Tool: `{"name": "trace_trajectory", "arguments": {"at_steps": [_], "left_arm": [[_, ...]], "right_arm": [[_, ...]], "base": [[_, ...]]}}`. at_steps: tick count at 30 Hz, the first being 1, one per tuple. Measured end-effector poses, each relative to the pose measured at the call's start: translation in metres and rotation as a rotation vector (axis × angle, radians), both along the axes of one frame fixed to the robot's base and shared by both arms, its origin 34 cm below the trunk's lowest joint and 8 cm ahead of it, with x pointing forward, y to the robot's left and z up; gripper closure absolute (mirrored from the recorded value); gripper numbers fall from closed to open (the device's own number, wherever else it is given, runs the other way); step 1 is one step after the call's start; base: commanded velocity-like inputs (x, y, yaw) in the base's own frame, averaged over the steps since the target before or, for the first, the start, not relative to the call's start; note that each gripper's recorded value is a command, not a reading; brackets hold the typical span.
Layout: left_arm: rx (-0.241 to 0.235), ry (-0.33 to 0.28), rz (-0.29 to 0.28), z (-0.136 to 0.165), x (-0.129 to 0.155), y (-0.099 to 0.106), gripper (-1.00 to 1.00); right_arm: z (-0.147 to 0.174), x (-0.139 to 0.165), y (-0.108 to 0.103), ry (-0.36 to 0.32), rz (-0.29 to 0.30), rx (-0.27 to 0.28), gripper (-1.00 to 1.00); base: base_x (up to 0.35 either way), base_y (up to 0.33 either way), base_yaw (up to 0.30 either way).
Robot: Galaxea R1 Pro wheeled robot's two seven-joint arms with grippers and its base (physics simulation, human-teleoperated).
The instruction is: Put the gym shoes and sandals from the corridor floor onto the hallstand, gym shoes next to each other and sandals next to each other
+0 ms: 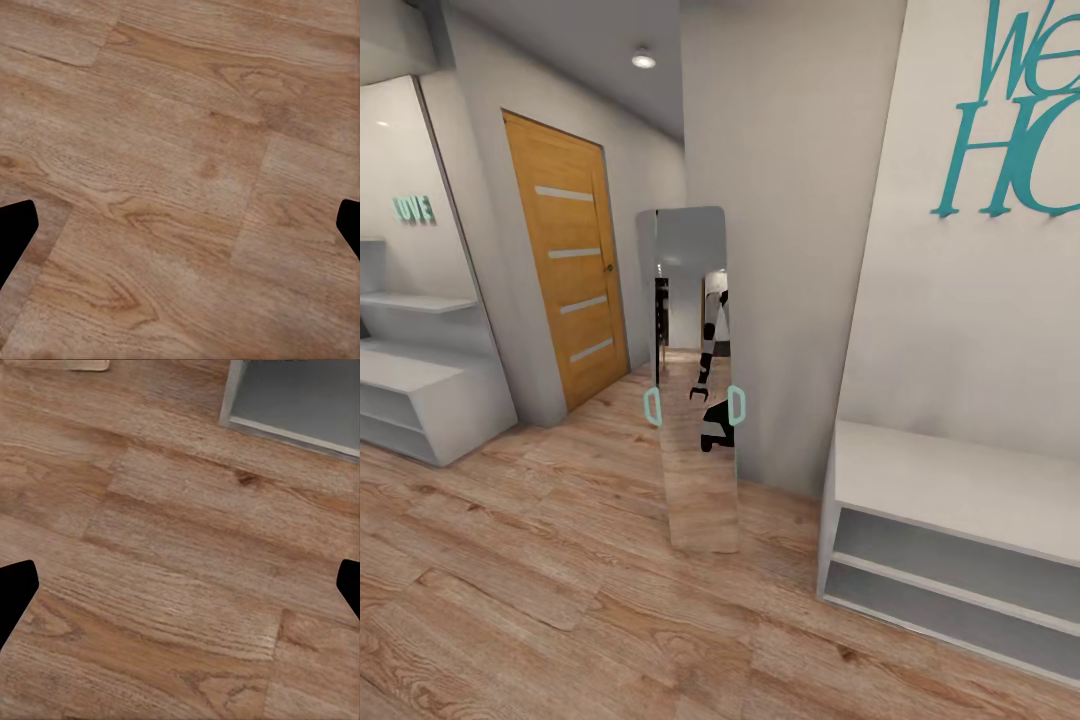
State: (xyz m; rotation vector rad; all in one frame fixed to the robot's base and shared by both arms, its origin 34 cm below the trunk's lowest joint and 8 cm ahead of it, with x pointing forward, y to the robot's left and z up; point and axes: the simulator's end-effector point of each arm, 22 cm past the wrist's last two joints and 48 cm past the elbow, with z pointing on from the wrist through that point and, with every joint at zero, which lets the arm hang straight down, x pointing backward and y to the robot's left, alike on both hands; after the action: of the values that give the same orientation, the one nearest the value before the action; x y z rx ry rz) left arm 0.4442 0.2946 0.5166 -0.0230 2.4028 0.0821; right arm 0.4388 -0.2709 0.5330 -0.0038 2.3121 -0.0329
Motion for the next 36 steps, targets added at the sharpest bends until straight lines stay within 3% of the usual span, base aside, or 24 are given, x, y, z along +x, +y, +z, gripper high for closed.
{"name": "trace_trajectory", "arguments": {"at_steps": [10,20,36], "left_arm": [[0.01,0.005,0.003,-0.001,-0.003,0.008,-1.0],[0.01,0.009,0.002,-0.002,-0.006,0.008,-1.0],[0.012,0.026,0.005,-0.007,-0.011,0.01,-1.0]], "right_arm": [[0.0,0.0,0.0,0.001,0.001,-0.001,-1.0],[0.0,-0.001,-0.006,0.002,0.0,-0.01,-1.0],[-0.005,-0.006,-0.007,0.019,-0.001,-0.011,-1.0]], "base": [[0.0,0.0,-0.033],[0.0,0.017,-0.247],[0.0,0.253,-0.216]]}}
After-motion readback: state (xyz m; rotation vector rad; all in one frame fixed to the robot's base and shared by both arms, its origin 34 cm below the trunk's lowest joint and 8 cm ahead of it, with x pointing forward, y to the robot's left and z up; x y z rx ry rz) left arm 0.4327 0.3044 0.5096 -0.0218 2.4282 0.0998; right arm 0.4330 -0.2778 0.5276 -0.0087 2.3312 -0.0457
